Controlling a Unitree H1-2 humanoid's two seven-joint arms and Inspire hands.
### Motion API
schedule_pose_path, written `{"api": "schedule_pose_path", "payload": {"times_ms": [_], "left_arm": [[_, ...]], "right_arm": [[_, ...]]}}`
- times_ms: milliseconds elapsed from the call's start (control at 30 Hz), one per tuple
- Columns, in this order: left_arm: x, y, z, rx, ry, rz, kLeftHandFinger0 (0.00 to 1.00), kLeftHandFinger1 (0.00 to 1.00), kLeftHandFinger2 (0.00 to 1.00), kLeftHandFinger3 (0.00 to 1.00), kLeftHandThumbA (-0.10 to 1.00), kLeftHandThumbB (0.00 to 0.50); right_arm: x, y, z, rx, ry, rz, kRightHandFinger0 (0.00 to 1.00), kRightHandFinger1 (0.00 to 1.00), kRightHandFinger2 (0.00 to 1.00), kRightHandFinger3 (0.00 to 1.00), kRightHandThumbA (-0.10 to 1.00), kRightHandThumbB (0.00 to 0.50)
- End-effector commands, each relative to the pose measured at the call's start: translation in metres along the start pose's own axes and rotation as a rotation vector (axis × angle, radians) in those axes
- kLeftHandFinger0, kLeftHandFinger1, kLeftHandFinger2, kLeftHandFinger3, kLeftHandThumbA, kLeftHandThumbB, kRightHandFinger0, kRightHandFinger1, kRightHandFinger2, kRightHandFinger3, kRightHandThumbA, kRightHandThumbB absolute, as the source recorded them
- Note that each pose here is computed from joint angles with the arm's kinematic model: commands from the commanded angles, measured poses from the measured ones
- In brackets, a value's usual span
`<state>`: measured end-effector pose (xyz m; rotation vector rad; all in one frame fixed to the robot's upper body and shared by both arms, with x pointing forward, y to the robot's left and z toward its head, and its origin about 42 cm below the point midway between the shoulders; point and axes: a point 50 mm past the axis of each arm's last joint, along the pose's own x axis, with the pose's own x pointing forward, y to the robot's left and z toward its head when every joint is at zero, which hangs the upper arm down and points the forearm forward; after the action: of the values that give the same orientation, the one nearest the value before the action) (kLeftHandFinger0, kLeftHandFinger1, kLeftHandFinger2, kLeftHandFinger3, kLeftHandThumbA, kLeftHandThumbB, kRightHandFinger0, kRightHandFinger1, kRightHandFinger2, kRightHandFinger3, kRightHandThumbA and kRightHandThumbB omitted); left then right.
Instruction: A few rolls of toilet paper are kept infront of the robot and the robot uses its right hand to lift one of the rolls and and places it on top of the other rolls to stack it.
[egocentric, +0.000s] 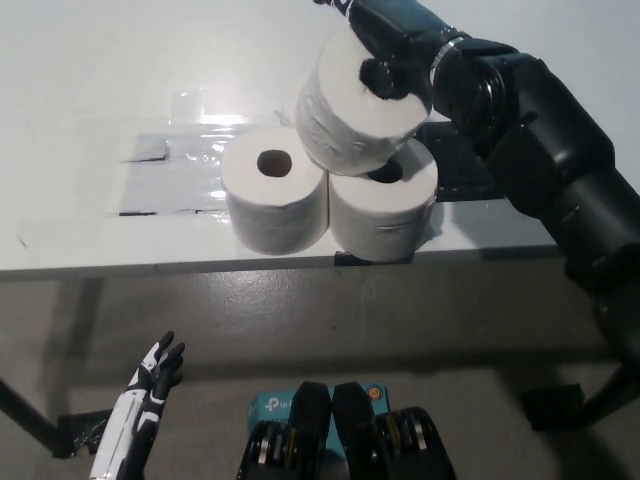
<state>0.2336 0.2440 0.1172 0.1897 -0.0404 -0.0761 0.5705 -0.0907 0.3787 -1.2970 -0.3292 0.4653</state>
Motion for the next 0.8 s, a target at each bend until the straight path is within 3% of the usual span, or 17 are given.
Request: {"api": "schedule_pose_path", "payload": {"times_ms": [0, 67, 167, 233, 400, 500, 667, 767], "left_arm": [[0.004, 0.003, 0.012, 0.027, -0.072, -0.019, 1.00, 1.00, 1.00, 1.00, 0.94, 0.150], [0.004, 0.003, 0.012, 0.038, -0.071, -0.019, 1.00, 1.00, 1.00, 1.00, 0.95, 0.185], [0.004, 0.003, 0.010, 0.043, -0.076, -0.019, 1.00, 1.00, 1.00, 1.00, 0.96, 0.177], [0.004, 0.004, 0.010, 0.051, -0.080, -0.020, 1.00, 1.00, 1.00, 1.00, 0.96, 0.174], [0.005, 0.003, 0.010, 0.045, -0.089, -0.035, 1.00, 1.00, 0.99, 1.00, 0.98, 0.216], [0.006, 0.003, 0.009, 0.056, -0.094, -0.043, 1.00, 1.00, 0.99, 1.00, 0.97, 0.213], [0.008, 0.001, 0.014, 0.077, -0.079, -0.053, 1.00, 1.00, 0.99, 1.00, 0.91, 0.226], [0.009, -0.002, 0.014, 0.079, -0.079, -0.067, 1.00, 1.00, 1.00, 1.00, 0.85, 0.206]], "right_arm": [[0.007, -0.057, 0.031, 0.013, -0.066, -0.036, 1.00, 1.00, 1.00, 1.00, 0.94, 0.444], [0.010, -0.064, 0.036, 0.030, -0.069, -0.027, 1.00, 1.00, 1.00, 1.00, 0.92, 0.445], [0.012, -0.072, 0.040, 0.045, -0.096, -0.033, 1.00, 1.00, 1.00, 1.00, 0.86, 0.441], [0.014, -0.079, 0.046, 0.030, -0.097, -0.034, 1.00, 1.00, 1.00, 1.00, 0.89, 0.468], [0.016, -0.104, 0.066, 0.002, -0.091, -0.023, 1.00, 1.00, 1.00, 1.00, 0.88, 0.472], [0.017, -0.119, 0.078, -0.007, -0.083, -0.002, 1.00, 1.00, 1.00, 1.00, 0.88, 0.482], [0.017, -0.141, 0.086, -0.001, -0.050, 0.033, 1.00, 1.00, 1.00, 1.00, 0.86, 0.500], [0.015, -0.151, 0.085, -0.027, -0.038, 0.029, 1.00, 1.00, 1.00, 1.00, 0.91, 0.500]]}}
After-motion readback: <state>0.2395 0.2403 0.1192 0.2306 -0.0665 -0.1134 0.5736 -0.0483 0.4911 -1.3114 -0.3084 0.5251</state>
